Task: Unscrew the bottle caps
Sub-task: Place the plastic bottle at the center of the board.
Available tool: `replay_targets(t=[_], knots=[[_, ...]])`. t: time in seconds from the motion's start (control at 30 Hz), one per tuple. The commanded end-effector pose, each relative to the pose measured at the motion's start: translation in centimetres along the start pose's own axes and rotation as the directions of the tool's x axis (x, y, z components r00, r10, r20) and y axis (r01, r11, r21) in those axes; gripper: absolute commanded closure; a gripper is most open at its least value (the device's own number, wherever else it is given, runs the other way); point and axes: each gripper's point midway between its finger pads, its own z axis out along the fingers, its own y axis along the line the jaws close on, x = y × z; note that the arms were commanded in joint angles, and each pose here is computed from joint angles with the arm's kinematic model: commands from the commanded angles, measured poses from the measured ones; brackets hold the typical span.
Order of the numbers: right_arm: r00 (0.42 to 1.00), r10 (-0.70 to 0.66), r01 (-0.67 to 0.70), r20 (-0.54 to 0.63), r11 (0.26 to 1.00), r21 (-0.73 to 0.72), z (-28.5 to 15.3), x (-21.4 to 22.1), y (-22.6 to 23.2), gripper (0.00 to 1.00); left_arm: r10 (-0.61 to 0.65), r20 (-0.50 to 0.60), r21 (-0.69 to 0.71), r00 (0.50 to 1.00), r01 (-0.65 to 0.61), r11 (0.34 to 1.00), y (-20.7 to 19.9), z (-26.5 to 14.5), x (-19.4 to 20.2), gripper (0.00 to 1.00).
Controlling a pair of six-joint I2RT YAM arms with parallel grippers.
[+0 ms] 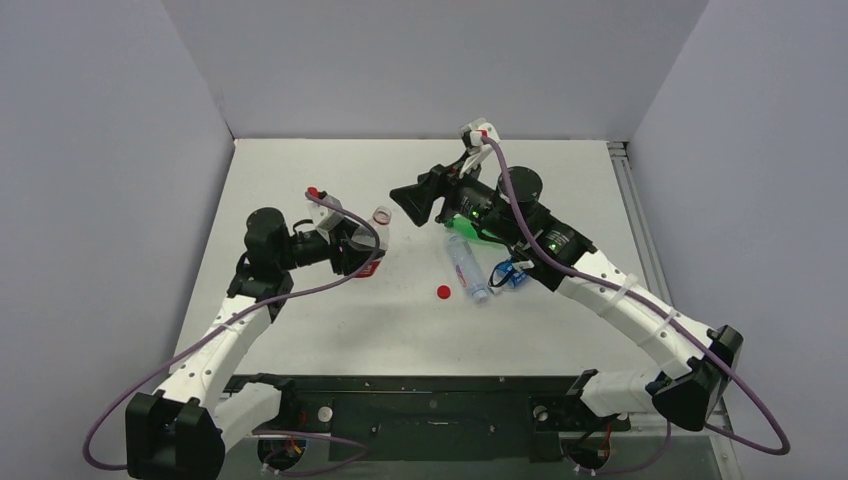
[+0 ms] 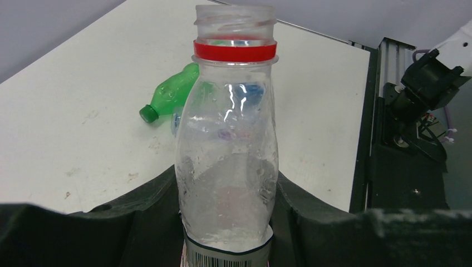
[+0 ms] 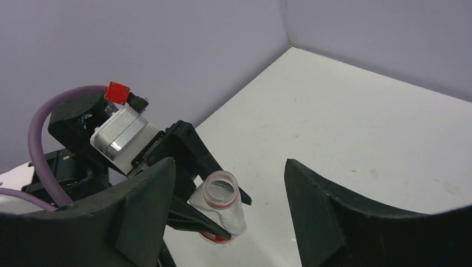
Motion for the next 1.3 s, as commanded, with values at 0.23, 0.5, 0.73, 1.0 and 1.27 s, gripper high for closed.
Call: replay_targets(t=[0.23,0.5,0.73,1.0,1.27], knots=[[0.997,0.054,-0.063,-0.06,0.983,-0.172,2.3,1.9,5.2,0.37,0.063,0.037,0.075,0.997,-0.066,0.995,-2.1,0.3,-2.1,1.0],[0.985,0.0,-0.013,-0.17,0.997,-0.077,2.6,6.1,3.5,0.5,0.048,0.072,0.061,0.996,-0.052,0.997,-2.1,0.3,-3.3,1.0],[0.979,-0.035,0.032,-0.201,0.999,-0.018,3.1,7.1,2.7,0.65,0.059,0.084,0.087,0.995,-0.067,0.994,-3.1,0.4,-3.8,1.0],[0.976,-0.106,0.11,-0.188,0.994,0.012,3.8,6.3,2.0,1.0,0.041,0.016,-0.002,0.999,-0.041,0.999,-1.8,0.1,-2.3,0.03],[0.932,-0.258,0.316,-0.255,0.922,0.222,7.2,7.7,-5.9,1.0,-0.005,-0.12,-0.253,0.993,-0.026,0.967,2.2,-3.4,1.9,0.03]])
